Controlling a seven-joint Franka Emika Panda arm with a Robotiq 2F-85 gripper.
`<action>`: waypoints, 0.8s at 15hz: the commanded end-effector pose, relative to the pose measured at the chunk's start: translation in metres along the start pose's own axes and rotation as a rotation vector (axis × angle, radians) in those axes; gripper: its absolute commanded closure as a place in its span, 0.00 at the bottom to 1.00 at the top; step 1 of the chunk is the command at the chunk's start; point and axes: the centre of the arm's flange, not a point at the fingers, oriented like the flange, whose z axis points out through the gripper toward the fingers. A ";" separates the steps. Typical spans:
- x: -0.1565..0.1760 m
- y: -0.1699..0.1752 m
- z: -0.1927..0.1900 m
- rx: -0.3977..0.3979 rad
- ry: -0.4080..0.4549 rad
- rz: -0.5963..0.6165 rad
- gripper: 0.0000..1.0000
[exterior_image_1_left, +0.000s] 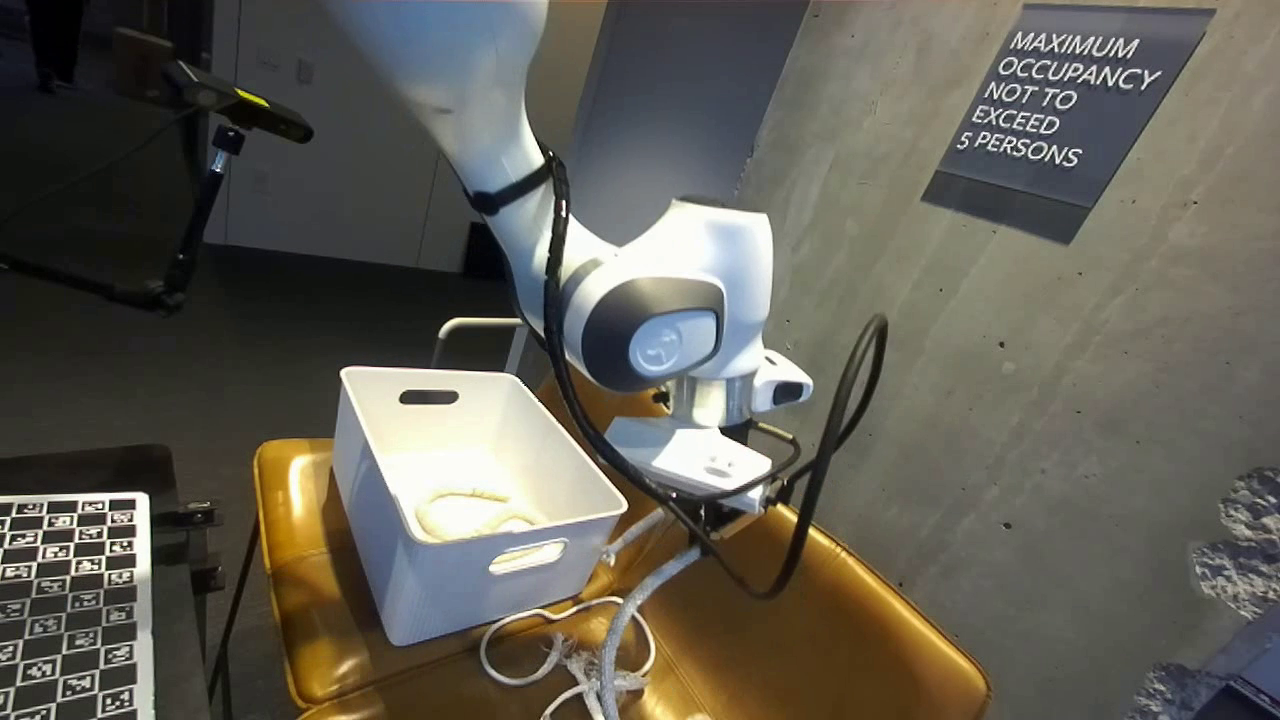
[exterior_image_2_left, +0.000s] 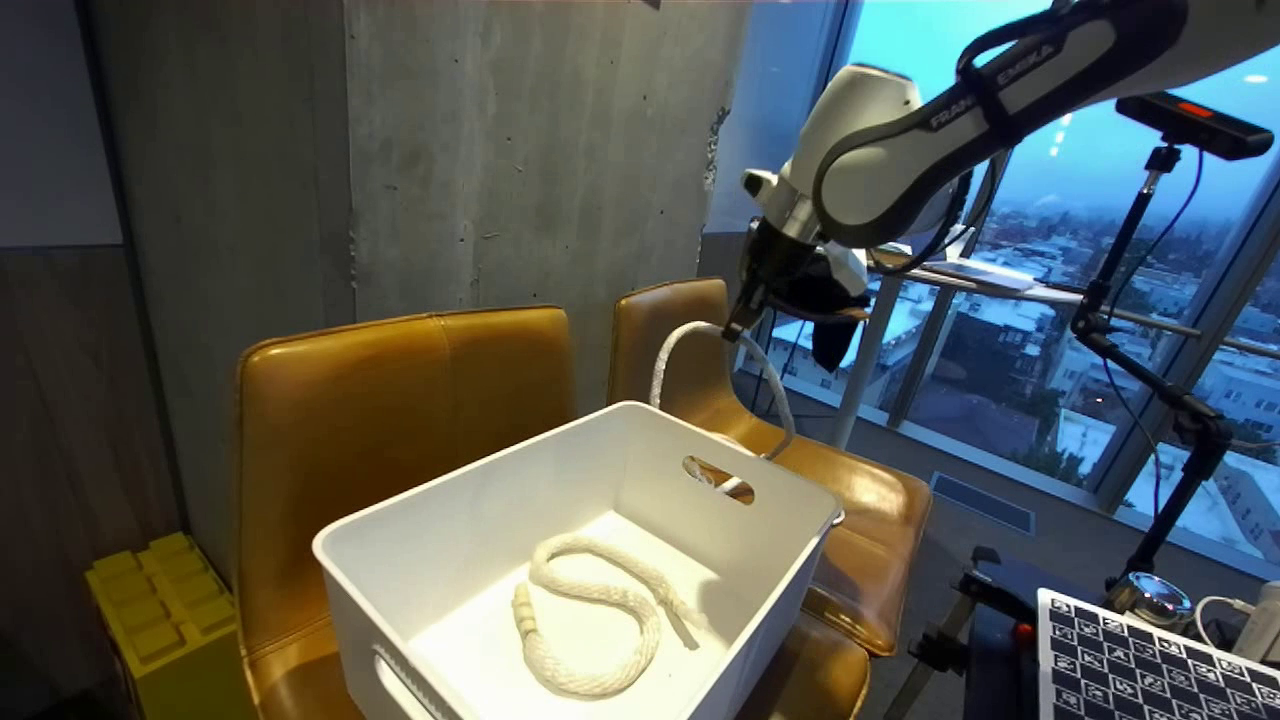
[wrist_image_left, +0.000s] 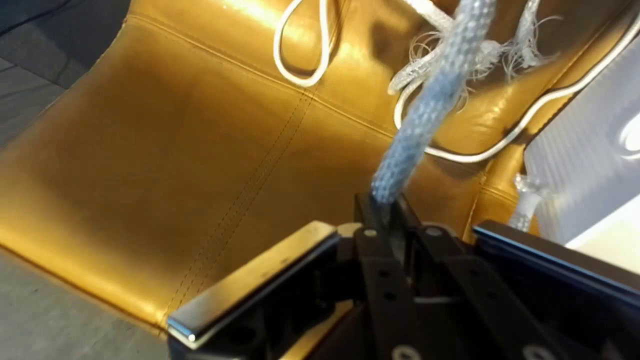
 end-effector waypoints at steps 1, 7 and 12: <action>-0.024 -0.013 -0.090 -0.052 0.040 0.002 0.97; -0.010 -0.040 -0.221 -0.091 0.162 0.000 0.97; 0.050 -0.083 -0.285 -0.070 0.254 -0.021 0.97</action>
